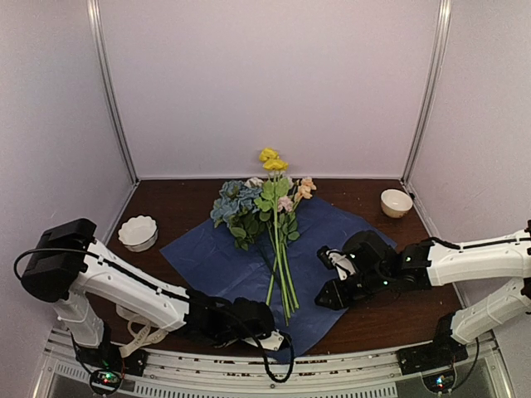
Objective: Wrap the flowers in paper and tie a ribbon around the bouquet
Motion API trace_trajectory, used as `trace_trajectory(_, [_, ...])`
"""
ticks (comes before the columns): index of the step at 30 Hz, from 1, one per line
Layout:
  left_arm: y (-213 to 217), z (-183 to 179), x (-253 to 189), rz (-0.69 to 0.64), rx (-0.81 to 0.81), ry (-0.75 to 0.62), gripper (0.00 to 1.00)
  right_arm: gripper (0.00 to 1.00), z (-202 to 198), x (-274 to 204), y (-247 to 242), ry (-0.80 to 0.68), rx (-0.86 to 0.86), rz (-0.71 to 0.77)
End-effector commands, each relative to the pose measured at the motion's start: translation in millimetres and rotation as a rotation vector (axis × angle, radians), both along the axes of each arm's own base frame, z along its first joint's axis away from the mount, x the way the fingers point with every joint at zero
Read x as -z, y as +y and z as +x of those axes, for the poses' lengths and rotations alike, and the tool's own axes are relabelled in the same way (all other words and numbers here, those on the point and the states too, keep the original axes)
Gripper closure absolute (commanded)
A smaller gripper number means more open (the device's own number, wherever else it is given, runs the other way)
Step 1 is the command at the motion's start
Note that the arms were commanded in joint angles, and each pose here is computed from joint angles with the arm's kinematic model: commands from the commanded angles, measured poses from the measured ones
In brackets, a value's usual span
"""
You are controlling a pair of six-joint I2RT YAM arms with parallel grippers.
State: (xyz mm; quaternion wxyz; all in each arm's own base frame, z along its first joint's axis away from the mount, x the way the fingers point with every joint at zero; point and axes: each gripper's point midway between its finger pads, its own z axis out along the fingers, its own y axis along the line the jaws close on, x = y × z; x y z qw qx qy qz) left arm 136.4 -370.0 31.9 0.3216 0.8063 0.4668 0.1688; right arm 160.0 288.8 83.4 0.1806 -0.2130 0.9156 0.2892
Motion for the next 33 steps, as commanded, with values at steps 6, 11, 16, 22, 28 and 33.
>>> trace_trajectory(6, [-2,1,-24,-0.178,-0.093,0.293,1.0,0.66,6,-44,-2,-0.209,-0.136,-0.008])
trace_trajectory(11, [-5,-17,-23,-0.226,-0.065,0.5,1.0,0.6,15,-92,-6,-0.445,-0.133,0.102])
trace_trajectory(16, [-1,-8,-17,-0.258,-0.135,0.671,1.0,0.53,-9,-123,8,-0.739,-0.285,0.186])
trace_trajectory(22, [2,-2,-13,-0.335,-0.193,0.801,1.0,0.35,-39,-75,16,-0.796,-0.491,0.202])
trace_trajectory(28, [6,6,-10,-0.408,-0.235,0.895,1.0,0.25,-54,-49,37,-0.824,-0.575,0.162])
trace_trajectory(33, [6,8,-7,-0.408,-0.239,0.929,1.0,0.3,-68,-28,46,-0.76,-0.651,0.186])
